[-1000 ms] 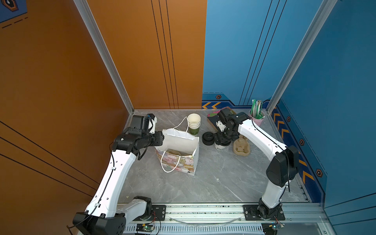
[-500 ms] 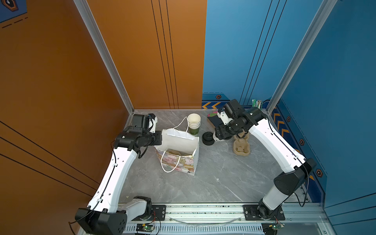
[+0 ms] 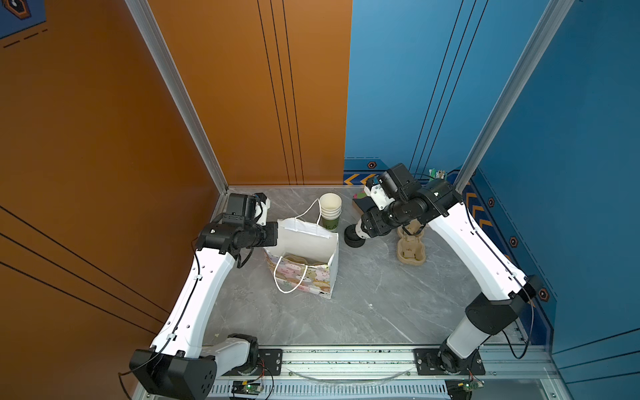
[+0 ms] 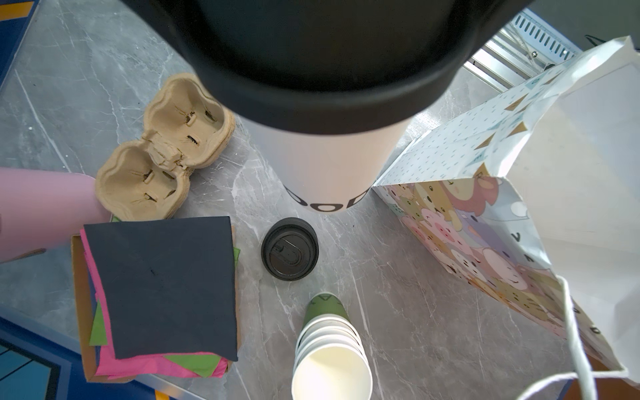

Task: Pack the takeout coffee
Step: 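Carry the white cup with the right gripper over the bag opening, then lower the white cup into the pulp carrier inside the bag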

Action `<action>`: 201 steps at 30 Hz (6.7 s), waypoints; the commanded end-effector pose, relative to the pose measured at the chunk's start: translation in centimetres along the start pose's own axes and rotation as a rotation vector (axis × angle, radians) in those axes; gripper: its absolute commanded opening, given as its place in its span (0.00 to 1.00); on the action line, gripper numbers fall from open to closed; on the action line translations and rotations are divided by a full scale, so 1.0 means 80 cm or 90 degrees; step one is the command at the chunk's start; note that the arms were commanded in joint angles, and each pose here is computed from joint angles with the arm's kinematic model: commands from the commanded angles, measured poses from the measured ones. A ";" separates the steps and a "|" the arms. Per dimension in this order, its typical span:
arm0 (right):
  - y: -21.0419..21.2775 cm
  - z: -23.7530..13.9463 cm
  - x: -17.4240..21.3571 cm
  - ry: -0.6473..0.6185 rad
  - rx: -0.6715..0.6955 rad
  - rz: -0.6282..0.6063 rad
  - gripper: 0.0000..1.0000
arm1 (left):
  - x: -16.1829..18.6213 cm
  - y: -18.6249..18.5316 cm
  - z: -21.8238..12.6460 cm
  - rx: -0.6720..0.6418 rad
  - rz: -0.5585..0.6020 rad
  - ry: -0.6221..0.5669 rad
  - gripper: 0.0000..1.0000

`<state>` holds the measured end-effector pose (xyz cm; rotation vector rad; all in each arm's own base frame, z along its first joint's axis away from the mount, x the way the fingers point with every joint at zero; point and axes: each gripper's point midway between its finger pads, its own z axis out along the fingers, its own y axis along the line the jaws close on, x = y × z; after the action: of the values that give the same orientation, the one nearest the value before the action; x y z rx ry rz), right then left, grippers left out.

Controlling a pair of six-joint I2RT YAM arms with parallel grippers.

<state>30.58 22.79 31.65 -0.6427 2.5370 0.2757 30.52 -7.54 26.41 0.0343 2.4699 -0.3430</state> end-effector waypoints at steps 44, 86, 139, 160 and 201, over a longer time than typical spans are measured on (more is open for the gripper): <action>0.191 0.021 -0.026 -0.001 -0.153 -0.169 0.87 | -0.006 -0.028 0.001 0.036 0.004 -0.017 0.00; 0.191 0.184 0.043 0.206 -0.069 -0.262 0.87 | -0.007 -0.026 0.008 0.029 0.013 -0.022 0.00; 0.152 0.254 0.088 0.326 -0.026 -0.327 0.88 | -0.010 -0.020 0.015 0.030 0.014 -0.022 0.00; 0.154 0.243 0.082 0.313 -0.032 -0.324 0.90 | -0.008 -0.020 0.016 0.031 0.011 -0.020 0.00; 0.171 0.205 0.047 0.234 -0.063 -0.310 1.00 | -0.002 -0.025 0.022 0.039 0.011 -0.005 0.00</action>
<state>28.14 38.32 14.18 -1.4491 2.6371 0.0697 31.77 -9.65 26.51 0.0587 2.4195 -0.4001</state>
